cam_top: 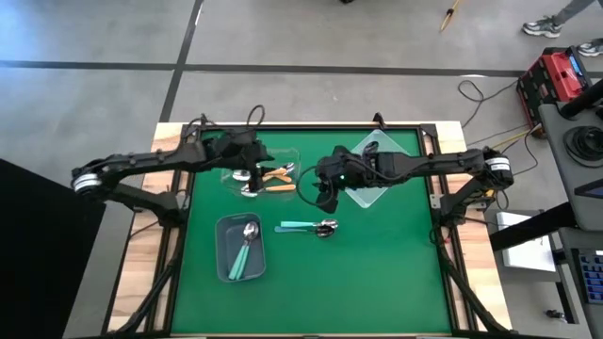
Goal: Sort silverware by color (type)
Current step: Put the light blue spoon into the gray bin
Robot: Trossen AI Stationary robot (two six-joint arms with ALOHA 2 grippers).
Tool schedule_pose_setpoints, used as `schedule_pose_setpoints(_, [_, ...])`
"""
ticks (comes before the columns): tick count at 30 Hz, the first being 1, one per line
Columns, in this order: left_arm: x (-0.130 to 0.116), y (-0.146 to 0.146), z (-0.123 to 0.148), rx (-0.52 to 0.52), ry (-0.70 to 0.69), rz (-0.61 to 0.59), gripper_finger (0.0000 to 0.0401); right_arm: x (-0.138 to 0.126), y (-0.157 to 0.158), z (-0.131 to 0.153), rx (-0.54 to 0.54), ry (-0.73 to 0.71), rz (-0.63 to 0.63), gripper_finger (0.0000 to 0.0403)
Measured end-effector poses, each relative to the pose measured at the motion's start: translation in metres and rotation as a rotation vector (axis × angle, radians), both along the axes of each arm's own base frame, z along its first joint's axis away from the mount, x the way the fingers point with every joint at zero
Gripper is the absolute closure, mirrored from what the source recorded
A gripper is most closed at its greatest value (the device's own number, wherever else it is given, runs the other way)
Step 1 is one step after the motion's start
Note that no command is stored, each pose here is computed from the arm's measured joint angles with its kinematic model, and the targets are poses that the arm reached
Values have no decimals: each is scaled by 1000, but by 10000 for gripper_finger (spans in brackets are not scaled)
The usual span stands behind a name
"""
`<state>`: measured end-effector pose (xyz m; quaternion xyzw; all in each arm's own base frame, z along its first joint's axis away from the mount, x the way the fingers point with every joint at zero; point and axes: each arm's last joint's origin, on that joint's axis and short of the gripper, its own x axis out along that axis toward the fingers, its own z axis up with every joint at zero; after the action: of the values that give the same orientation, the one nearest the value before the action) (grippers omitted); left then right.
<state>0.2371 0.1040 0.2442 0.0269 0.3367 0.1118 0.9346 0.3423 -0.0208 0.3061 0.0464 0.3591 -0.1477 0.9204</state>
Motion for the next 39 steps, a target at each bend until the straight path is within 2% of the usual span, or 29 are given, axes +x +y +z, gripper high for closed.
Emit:
schedule_pose_setpoints(6, [-11,-37,7,-21,-169,-36,262,1,21,0,44,-14,18,273])
schedule_pose_setpoints(10, [-18,-57,7,-25,-237,-27,262,1,31,0,75,-26,17,273])
schedule_pose_setpoints(15, [-22,-78,6,-66,-309,-73,262,6,44,-8,80,-8,50,273])
schedule_pose_setpoints(33, [-21,-124,1,-198,-310,-173,262,30,81,-55,123,85,81,273])
schedule_pose_setpoints(39, [-21,-135,0,-186,-312,-155,262,34,87,-66,125,110,86,273])
